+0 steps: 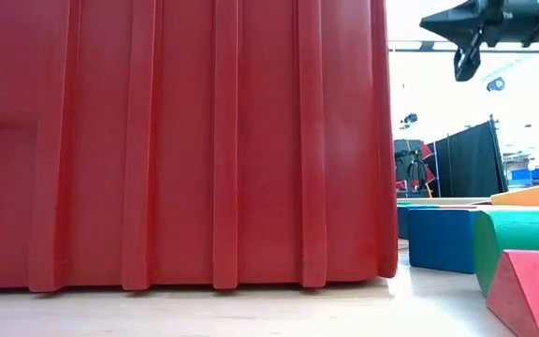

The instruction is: Sort blocks

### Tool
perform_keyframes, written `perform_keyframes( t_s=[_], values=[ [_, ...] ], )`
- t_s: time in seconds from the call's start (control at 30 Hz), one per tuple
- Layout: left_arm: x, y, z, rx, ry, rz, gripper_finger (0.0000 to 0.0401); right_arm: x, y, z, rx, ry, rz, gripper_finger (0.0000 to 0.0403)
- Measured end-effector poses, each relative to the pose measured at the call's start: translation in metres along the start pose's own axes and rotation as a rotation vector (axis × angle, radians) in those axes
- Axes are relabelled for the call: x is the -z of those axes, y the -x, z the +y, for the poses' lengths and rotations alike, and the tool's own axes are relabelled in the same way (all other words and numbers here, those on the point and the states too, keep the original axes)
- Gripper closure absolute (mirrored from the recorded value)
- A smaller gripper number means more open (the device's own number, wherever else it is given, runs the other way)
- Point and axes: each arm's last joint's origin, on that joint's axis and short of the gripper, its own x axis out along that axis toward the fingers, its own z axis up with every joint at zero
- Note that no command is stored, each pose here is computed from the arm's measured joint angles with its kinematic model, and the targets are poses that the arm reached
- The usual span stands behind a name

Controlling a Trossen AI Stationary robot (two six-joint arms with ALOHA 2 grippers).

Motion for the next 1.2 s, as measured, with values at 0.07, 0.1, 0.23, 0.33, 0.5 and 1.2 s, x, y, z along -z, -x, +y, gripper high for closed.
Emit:
perform_keyframes(
  t_s=[0.07,0.1,0.23,0.33,0.5,1.2],
  values=[
    [0.006,-0.003,0.001,0.002,-0.001,-0.009,0.0401,0.008,0.004,-0.003,0.002,0.006,0.001,0.0403],
    [0.009,-0.004,0.002,0.001,-0.002,-0.002,0.0401,0.011,0.006,-0.004,0.001,0.007,0.002,0.0403],
    [0.018,-0.006,0.004,-0.002,-0.014,0.007,0.0401,0.026,0.013,-0.009,0.0,0.025,-0.001,0.0403],
    [0.025,-0.009,0.005,-0.001,-0.034,0.006,0.0401,0.036,0.016,-0.013,0.0,0.049,-0.001,0.0403],
    [0.03,-0.01,0.006,0.001,-0.074,-0.001,0.0401,0.052,0.02,-0.02,0.004,0.098,0.008,0.0403],
    [0.03,-0.01,0.008,-0.055,-0.159,0.007,0.0401,0.09,0.02,-0.038,0.06,0.232,0.1,0.0403]
  ],
)
